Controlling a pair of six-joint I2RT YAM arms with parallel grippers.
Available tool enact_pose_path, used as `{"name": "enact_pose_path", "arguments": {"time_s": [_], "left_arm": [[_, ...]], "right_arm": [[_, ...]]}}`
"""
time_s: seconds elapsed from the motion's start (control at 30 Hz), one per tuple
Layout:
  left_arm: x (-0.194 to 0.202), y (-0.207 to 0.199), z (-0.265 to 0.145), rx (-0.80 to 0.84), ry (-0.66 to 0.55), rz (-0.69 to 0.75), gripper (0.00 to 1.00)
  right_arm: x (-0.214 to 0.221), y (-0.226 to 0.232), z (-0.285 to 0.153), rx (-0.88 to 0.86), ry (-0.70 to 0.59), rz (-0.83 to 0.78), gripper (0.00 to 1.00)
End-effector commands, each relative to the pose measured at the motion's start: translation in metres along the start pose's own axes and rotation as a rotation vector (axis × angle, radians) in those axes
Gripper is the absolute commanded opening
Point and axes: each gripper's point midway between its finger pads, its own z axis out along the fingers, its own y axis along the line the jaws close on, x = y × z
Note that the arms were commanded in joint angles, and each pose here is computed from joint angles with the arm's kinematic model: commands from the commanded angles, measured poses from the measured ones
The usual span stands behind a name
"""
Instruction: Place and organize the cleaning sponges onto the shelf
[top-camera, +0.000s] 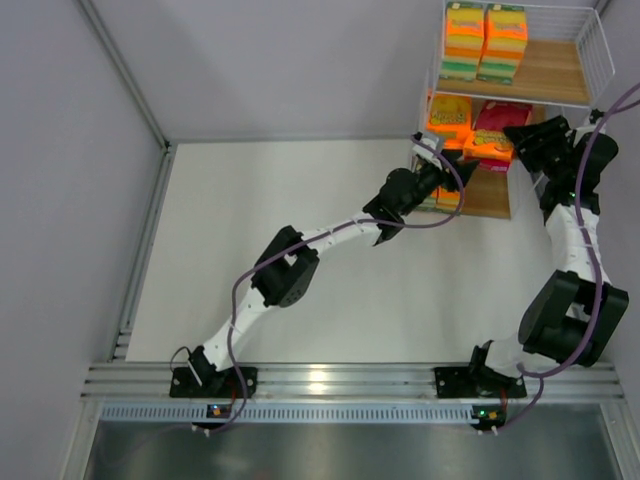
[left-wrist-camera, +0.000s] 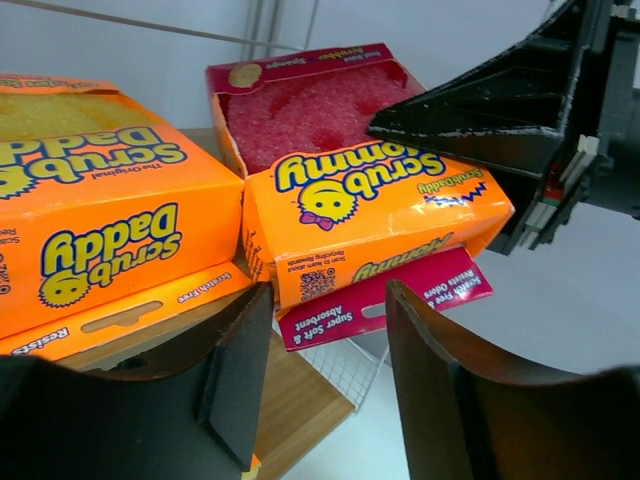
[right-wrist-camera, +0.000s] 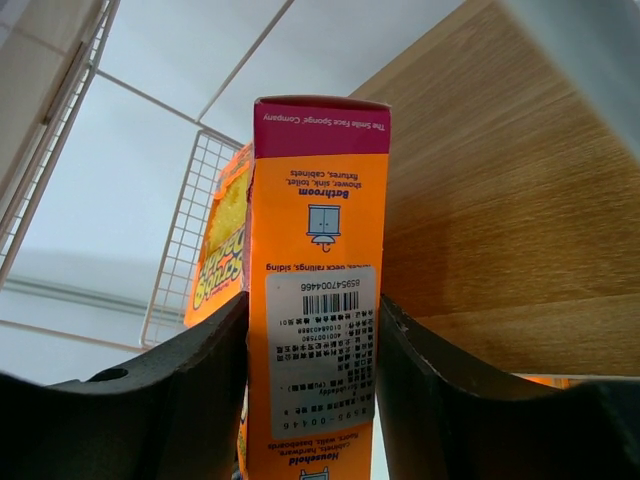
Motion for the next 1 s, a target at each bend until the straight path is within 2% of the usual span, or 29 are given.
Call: {"name": "enact_pose_path", "arguments": {"time_s": [0.0,0.2,0.23,0.4,0.43,0.7,0.97], "left_arm": [[-0.022,0.005,0.010,-0.078,-0.114,-0.017,0.53],[-0.021,0.007,0.015,-0.113,-0.148,-0.065,0.47],[-0.023,0.007,0.015,-0.129,-0.156,-0.069,0.47],[-0.028,-0.003,0.018,-0.150,-0.192,-0.090,0.47],[-0.028,-0.004,0.019,-0.151,-0.195,-0.088,0.47],[-0.021,-0.005,0.018,-0.202,-0.192,-0.057,0.46],[-0.020,-0.002,0.018,-0.230,-0.197,-0.039,0.46]], "right_arm": [[0.006,0.022,0.001,-0.079,0.058,-0.032,0.50],[0.008,0.022,0.004,-0.088,0.088,-0.034,0.61],[0.009,0.021,0.005,-0.084,0.093,-0.030,0.69],[0.009,0.019,0.006,-0.040,0.079,-0.041,0.85],[0.012,0.018,0.005,-0.022,0.087,-0.037,0.99],[0.023,-0.002,-0.007,0.157,0.105,-0.115,0.99],[0.026,0.001,-0.025,0.177,0.058,-0.083,1.00]]}}
